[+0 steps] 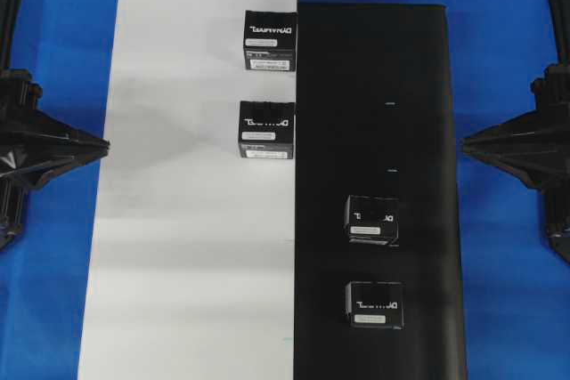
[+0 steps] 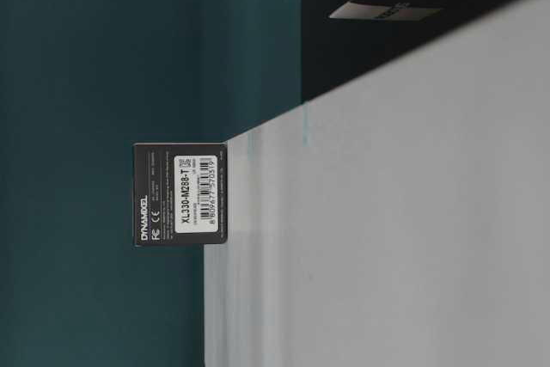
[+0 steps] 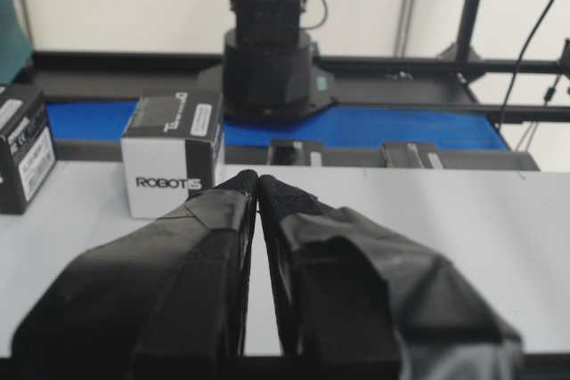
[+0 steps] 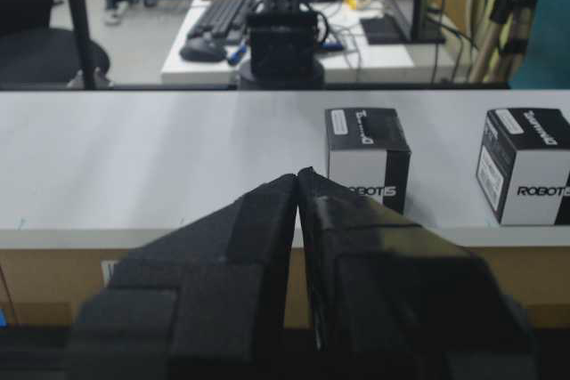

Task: Place the box from the black base onto the white base.
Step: 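Move the right gripper from rest toward the upper box on the black base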

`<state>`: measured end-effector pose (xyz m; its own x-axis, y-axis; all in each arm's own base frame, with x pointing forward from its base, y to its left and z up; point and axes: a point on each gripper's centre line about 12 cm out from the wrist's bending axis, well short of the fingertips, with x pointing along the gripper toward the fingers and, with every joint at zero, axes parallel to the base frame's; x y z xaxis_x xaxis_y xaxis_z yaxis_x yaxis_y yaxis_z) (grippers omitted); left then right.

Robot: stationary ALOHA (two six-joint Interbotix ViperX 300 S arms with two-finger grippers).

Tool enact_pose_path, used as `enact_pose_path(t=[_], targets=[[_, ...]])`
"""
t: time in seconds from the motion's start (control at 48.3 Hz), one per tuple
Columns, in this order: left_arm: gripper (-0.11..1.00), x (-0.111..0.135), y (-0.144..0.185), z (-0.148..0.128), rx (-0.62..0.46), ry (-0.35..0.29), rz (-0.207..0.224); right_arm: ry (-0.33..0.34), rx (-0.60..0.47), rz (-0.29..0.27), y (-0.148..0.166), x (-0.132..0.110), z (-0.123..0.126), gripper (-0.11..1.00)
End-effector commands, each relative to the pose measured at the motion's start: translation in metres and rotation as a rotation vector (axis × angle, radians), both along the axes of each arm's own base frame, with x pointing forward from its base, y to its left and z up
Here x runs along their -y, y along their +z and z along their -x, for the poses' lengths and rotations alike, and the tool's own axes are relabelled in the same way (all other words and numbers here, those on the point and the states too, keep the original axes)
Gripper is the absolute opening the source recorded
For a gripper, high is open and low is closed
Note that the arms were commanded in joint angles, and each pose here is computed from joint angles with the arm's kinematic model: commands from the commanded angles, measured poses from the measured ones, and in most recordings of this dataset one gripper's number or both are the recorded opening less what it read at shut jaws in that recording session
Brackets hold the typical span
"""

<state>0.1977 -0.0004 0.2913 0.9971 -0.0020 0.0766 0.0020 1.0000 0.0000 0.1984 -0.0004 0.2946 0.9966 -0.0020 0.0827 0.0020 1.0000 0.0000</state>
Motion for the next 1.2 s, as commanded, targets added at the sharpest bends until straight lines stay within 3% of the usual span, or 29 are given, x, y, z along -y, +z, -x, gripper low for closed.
enact_pose_path(t=[0.0,0.041,0.103,0.186,0.455,0.703,0.848,1.034,1.179], targets=[[0.14,-0.002,0.008,-0.006,-0.012,0.007,0.011,-0.010,0.009,-0.024,0.006,0.002,-0.001,0.14],[0.12,-0.001,0.013,-0.008,-0.014,0.005,0.014,-0.017,-0.026,-0.044,0.005,0.004,-0.001,0.13],[0.02,-0.001,0.020,-0.009,-0.014,0.001,0.014,-0.020,-0.113,-0.075,0.003,0.004,0.000,0.02],[-0.05,0.001,0.024,-0.011,-0.037,-0.006,0.015,-0.015,-0.261,-0.081,0.001,0.003,0.006,-0.01],[-0.06,0.004,0.028,-0.014,-0.128,-0.019,0.025,0.014,-0.534,-0.072,0.003,-0.003,0.033,-0.01],[-0.06,0.004,0.026,-0.019,-0.172,-0.016,0.026,0.085,-0.745,-0.045,-0.021,-0.016,0.036,-0.01],[-0.06,0.004,0.023,-0.024,-0.194,-0.016,0.024,0.119,-0.870,-0.025,-0.038,-0.023,0.033,0.01],[-0.06,0.004,0.022,-0.027,-0.203,-0.016,0.026,0.119,-0.953,-0.019,-0.051,-0.025,0.022,0.05],[-0.06,0.004,0.022,-0.027,-0.203,-0.016,0.024,0.116,-1.018,-0.033,-0.061,-0.026,0.016,0.20]])
